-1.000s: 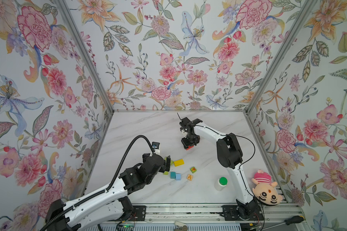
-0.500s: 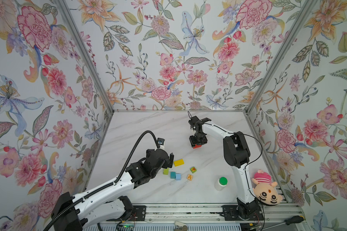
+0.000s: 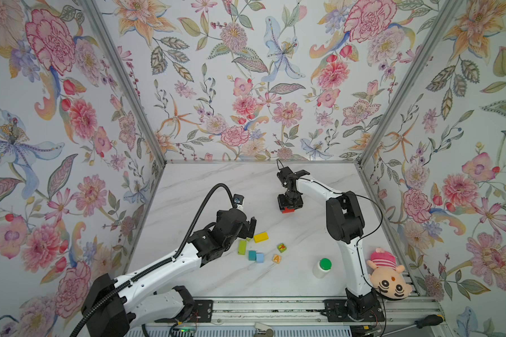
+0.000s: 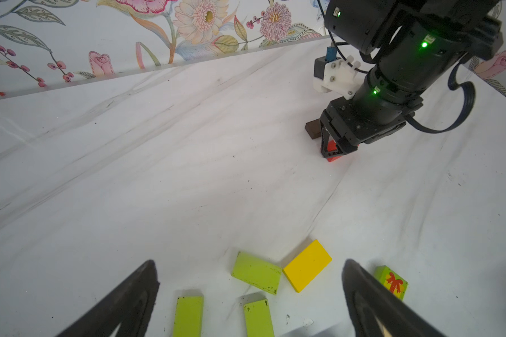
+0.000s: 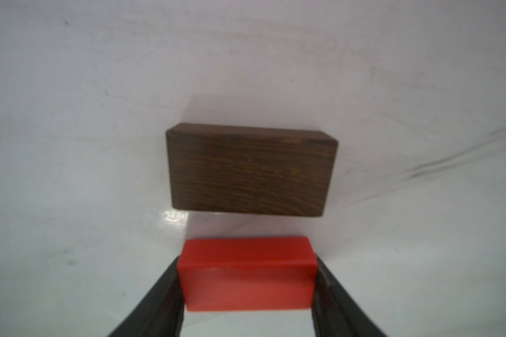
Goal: Build the wood block tower
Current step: 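Carry the red block with the right gripper and set it against the brown block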
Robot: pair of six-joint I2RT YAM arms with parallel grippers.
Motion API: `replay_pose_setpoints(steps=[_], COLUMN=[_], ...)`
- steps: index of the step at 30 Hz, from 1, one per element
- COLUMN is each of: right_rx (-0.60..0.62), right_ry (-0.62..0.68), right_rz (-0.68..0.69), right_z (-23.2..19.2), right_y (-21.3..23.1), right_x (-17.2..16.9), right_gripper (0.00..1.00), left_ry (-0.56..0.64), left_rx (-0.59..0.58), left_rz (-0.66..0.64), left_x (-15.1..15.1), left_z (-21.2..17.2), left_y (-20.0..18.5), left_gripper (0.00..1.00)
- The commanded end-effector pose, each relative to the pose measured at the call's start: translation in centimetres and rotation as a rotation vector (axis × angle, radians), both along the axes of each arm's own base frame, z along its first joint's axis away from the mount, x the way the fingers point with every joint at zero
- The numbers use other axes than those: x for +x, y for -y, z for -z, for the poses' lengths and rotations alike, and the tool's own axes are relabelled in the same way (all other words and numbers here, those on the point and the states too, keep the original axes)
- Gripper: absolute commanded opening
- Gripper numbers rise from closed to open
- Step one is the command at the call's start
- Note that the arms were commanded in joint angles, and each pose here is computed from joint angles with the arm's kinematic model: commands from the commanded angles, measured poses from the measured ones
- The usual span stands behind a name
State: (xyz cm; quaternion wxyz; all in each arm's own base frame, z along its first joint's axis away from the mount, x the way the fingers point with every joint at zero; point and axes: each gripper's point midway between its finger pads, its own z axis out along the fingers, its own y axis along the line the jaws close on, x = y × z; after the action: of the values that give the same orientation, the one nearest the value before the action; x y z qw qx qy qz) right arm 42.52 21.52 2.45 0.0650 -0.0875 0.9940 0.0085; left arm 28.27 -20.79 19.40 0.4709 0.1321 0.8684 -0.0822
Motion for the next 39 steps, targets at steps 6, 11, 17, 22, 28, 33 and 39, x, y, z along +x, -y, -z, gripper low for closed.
replay_pose_setpoints(steps=[6,11,17,22,28,33,39], right_rx=[0.003,0.001,-0.006,-0.007,-0.001,0.011,0.048], right_ry=[-0.009,-0.007,-0.011,-0.013,-0.003,0.014,0.052], right_rz=[0.054,0.071,0.086,0.089,0.084,0.072,0.045], right_z=[0.9,1.2,1.5,1.6,1.3,0.6,-2.0], right_y=[-0.3,-0.2,0.1,0.3,0.1,-0.3,-0.7], right_x=[0.9,1.2,1.3,1.3,1.6,1.9,2.1], right_gripper=[0.48,0.49,0.50,0.52,0.62,0.77,0.89], left_ry=[0.016,0.014,0.011,0.012,0.010,0.012,0.020], left_rx=[-0.005,-0.006,-0.002,-0.002,0.004,0.002,-0.005], left_rz=[0.021,0.018,0.017,0.021,0.030,0.029,0.012], left_x=[1.2,1.4,1.6,1.8,2.1,2.4,2.6], left_z=[-1.2,-1.2,-1.1,-1.2,-1.2,-1.3,-1.3], left_y=[0.2,-0.1,-0.4,-0.5,-0.4,-0.4,-0.6], left_gripper=[0.99,0.99,0.99,1.00,0.99,0.99,1.00])
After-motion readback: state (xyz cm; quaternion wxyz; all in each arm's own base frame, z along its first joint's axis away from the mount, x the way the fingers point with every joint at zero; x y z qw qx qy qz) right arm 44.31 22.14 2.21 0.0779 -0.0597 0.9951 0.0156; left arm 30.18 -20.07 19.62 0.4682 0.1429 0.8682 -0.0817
